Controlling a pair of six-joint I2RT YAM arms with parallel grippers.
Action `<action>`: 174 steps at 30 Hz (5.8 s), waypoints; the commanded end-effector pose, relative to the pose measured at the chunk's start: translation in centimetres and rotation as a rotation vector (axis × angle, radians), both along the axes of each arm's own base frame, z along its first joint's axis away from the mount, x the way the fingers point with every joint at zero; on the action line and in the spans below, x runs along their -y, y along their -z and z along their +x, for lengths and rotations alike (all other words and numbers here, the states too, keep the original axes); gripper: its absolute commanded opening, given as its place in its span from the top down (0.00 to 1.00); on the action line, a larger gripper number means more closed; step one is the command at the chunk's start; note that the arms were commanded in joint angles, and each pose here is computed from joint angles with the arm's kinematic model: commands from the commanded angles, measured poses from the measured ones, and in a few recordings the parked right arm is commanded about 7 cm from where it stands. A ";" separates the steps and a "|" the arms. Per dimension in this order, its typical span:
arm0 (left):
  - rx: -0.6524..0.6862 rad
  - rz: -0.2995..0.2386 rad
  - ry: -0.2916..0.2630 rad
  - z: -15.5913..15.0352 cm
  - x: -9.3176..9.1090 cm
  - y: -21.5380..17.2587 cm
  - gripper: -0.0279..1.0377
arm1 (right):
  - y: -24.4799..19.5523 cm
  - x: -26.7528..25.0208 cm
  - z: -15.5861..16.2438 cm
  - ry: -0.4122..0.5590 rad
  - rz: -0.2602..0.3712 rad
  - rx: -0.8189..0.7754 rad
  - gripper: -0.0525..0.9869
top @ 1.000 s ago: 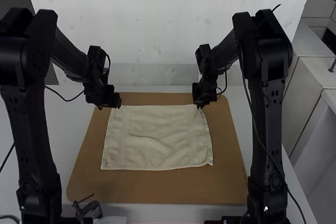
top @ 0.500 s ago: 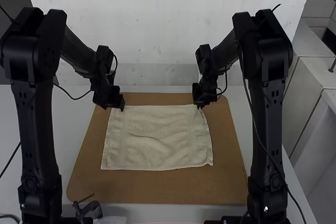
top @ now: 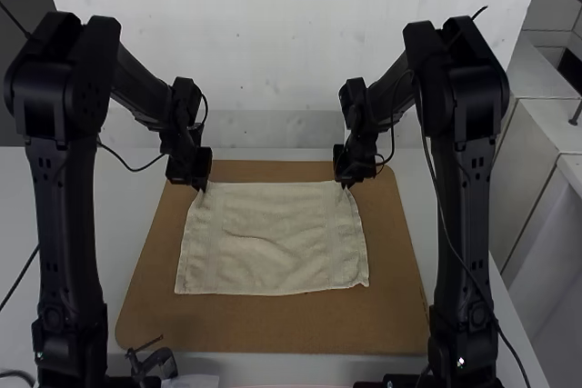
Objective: Fold the towel.
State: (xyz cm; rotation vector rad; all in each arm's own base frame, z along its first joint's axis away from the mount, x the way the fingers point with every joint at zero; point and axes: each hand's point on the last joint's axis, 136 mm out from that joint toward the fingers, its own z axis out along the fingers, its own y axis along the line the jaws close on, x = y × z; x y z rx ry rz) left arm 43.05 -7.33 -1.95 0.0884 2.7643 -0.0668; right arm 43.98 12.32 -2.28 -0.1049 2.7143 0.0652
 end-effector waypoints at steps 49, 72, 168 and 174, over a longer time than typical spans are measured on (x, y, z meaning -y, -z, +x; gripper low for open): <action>0.326 -0.074 0.041 -8.0 0.9 -10.7 0.96 | -9.9 0.2 -5.4 -0.119 -0.002 0.274 0.93; 0.277 -0.031 0.071 -11.1 -0.6 -7.9 0.96 | -6.7 1.1 -9.8 -0.113 -0.037 0.188 0.93; 0.492 -0.120 -0.069 -7.2 -6.2 -13.6 0.04 | -7.4 17.1 -6.0 0.227 0.063 -0.097 0.94; 0.470 -0.120 -0.072 -7.7 -6.2 -12.5 0.04 | -6.9 4.3 -6.6 0.058 0.058 -0.091 0.94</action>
